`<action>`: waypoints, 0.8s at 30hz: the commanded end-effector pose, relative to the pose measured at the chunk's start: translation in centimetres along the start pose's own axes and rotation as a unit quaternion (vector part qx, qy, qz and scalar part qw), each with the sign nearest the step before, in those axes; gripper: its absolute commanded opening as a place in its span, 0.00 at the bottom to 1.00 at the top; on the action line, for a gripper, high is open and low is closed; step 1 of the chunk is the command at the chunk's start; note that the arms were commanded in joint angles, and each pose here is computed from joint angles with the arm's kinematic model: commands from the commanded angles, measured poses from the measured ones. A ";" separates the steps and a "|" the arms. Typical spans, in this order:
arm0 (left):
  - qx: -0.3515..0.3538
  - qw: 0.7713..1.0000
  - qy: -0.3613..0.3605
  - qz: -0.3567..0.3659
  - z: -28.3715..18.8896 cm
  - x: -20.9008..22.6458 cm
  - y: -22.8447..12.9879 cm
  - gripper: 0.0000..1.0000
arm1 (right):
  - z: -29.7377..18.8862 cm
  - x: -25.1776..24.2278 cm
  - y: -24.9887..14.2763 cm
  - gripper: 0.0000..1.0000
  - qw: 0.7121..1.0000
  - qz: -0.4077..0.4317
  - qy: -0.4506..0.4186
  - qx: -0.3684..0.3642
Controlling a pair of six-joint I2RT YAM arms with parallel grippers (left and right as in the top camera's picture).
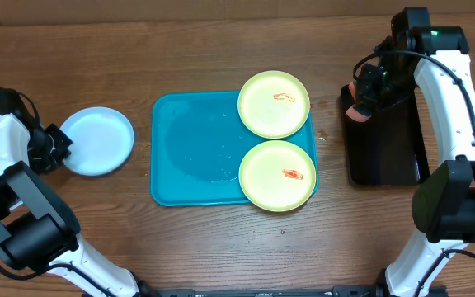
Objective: Clean dirty plates on tray and stack at the side
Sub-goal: 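Set the white plate down and reach the left gripper to the upper yellow plate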
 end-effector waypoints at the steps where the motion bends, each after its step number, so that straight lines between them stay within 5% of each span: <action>1: 0.003 0.998 -0.004 0.065 -0.2 -1.3 -0.5 0.34 | -0.3 0.1 0.2 0.04 1.000 -0.003 0.005 -0.008; 8: -0.001 0.989 -0.027 0.142 -3.5 -4.2 -1.2 0.45 | -0.3 0.1 0.2 0.04 1.000 -0.004 0.005 -0.008; 13: 0.003 0.971 -0.107 0.212 -8.3 -9.6 -2.8 0.47 | -0.3 0.1 0.2 0.04 1.000 -0.004 0.005 -0.008; 24: 0.013 0.926 -0.217 0.308 -10.2 -24.8 -15.3 0.53 | -0.3 0.1 0.2 0.04 1.000 -0.003 0.005 -0.008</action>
Point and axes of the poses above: each gripper's point midway between its finger pads, its own z axis out along the fingers, its own x axis along the line the jaws close on, y = z × x, the point moved 4 cm from there along -z, back along the fingers, and after that the axes turned 11 degrees about -z, right-handed, at the moved point
